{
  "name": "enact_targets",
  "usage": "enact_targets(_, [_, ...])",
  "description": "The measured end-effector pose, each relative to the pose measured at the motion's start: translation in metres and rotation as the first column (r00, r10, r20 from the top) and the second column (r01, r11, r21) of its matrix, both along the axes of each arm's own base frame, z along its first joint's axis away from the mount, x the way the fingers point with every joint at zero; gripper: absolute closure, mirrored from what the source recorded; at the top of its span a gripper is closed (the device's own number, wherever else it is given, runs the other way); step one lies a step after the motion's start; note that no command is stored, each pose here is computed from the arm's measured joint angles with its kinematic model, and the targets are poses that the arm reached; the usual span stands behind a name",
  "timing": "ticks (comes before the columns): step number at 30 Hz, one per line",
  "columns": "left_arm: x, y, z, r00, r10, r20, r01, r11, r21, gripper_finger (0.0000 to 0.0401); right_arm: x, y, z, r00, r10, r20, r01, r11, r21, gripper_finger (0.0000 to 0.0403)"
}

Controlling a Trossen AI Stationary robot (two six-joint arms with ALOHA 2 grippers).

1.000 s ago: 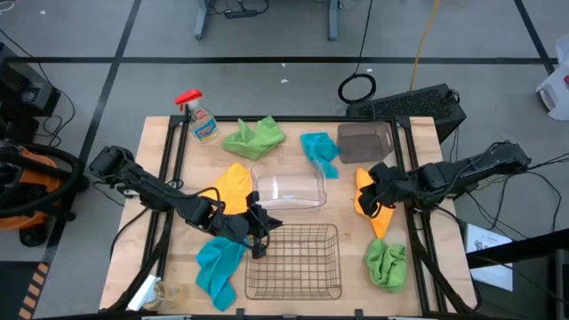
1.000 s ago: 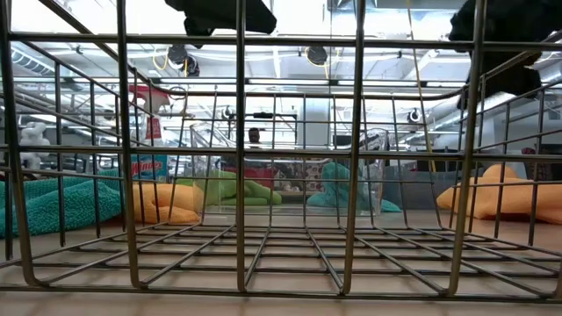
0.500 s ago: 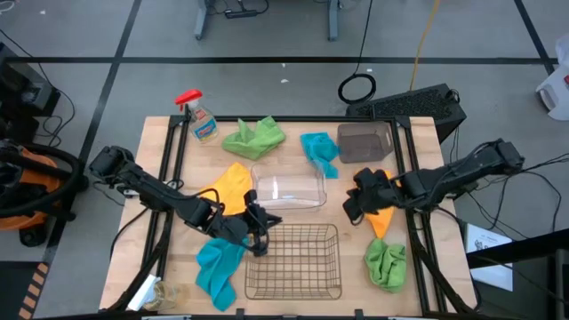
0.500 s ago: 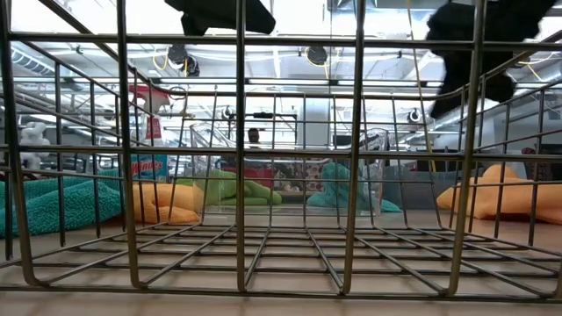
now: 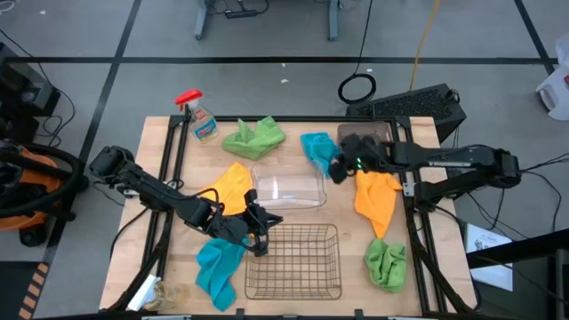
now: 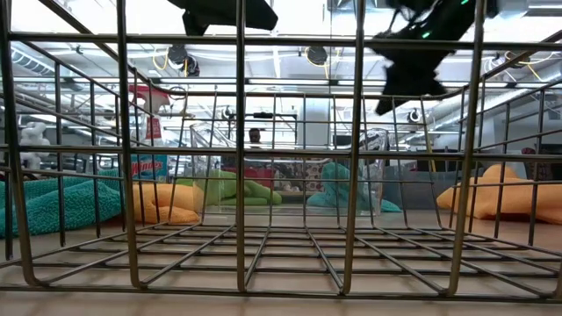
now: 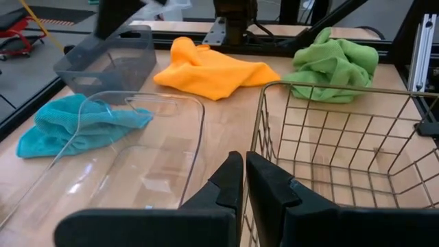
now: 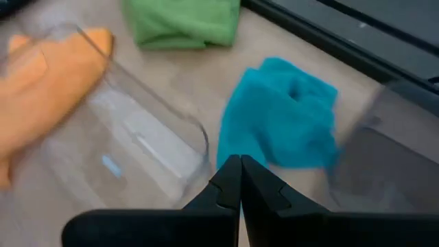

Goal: Sort microfiber towel by color & place in baskets
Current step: Put the top blue microfiber cloth into the transparent black bin

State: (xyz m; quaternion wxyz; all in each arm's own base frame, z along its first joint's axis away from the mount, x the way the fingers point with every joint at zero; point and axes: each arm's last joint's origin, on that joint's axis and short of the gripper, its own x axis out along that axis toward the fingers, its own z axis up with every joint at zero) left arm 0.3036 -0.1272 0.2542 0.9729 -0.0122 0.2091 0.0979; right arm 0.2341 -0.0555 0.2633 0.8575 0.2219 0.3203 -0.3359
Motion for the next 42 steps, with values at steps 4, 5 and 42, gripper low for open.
enact_targets(4, [0.0, -0.001, 0.0, 1.0, -0.002, 0.0, 0.002, 1.0, 0.0, 0.0373, 0.017, -0.025, -0.015, 1.0, 0.026, 0.013, -0.027, 0.997, 0.07, 0.0403])
enact_targets(5, [0.0, -0.001, 0.0, 1.0, -0.002, 0.0, 0.002, 1.0, 0.0, 0.0373, 0.021, -0.031, -0.019, 1.0, 0.026, -0.007, -0.025, 0.996, 0.083, 0.0403])
enact_targets(42, [0.007, -0.005, -0.014, 1.0, -0.006, -0.027, 0.006, 1.0, 0.014, 0.0373, 0.104, -0.087, -0.053, 0.957, -0.081, -0.278, 0.11, 0.99, 0.087, 0.0235])
